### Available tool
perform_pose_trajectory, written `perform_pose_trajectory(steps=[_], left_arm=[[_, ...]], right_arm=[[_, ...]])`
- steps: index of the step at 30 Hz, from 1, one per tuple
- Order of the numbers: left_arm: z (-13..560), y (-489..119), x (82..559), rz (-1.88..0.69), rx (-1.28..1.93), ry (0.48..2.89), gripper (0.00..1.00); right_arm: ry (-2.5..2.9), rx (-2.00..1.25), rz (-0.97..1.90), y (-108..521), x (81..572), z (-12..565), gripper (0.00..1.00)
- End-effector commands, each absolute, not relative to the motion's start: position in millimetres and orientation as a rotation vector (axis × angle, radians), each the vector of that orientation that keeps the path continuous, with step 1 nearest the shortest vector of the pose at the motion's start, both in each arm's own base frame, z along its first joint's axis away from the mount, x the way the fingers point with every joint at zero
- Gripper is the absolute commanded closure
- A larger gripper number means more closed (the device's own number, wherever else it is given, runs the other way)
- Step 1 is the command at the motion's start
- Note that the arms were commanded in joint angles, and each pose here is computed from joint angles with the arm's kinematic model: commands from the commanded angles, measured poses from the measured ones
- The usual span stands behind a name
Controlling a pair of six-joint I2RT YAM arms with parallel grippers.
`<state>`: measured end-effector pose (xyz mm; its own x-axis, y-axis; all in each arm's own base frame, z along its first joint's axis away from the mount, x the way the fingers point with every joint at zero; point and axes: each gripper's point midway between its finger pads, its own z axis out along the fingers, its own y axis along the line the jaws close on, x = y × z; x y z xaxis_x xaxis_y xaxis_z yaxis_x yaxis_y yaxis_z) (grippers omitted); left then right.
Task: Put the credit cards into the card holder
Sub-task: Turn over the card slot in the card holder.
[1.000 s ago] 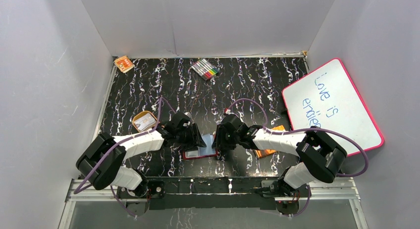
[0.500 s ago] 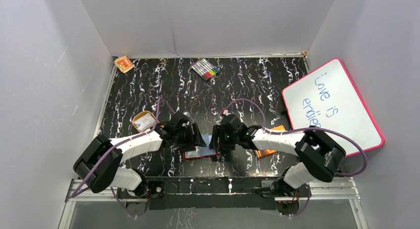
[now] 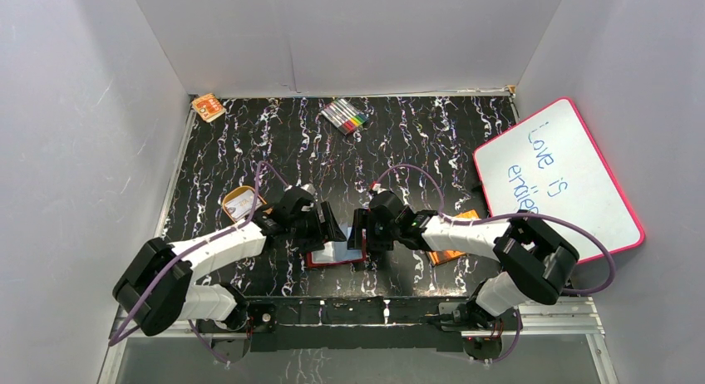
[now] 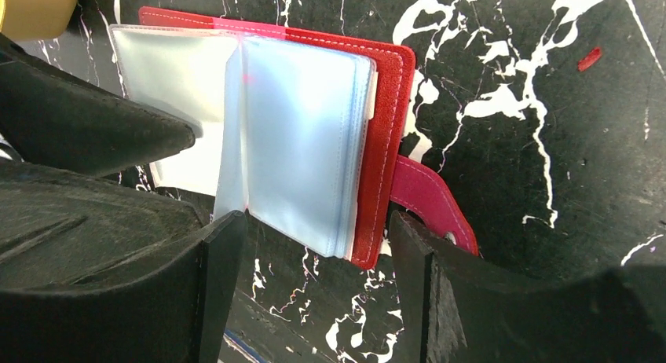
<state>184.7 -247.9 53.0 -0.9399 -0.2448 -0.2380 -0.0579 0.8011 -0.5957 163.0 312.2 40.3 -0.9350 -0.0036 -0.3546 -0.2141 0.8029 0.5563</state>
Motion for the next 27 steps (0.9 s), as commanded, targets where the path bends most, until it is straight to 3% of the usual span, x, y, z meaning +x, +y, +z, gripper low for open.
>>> perform_pose_trajectory(steps=[1, 13, 27], left_arm=[[74.5, -248.7, 191.6, -0.869, -0.225, 2.637, 0.28], [84.8, -237.0, 202.7, -0.783, -0.319, 2.593, 0.2], [83.4, -239.6, 223.7, -0.699, -0.4, 2.627, 0.19]], right_arm=[[2.584, -0.19, 0.936, 330.3, 173.1, 58.6, 0.24], [2.574, -0.22, 0.931, 335.8, 172.6, 60.9, 0.17], [2.555, -0.256, 0.936, 340.3, 172.2, 63.9, 0.13]])
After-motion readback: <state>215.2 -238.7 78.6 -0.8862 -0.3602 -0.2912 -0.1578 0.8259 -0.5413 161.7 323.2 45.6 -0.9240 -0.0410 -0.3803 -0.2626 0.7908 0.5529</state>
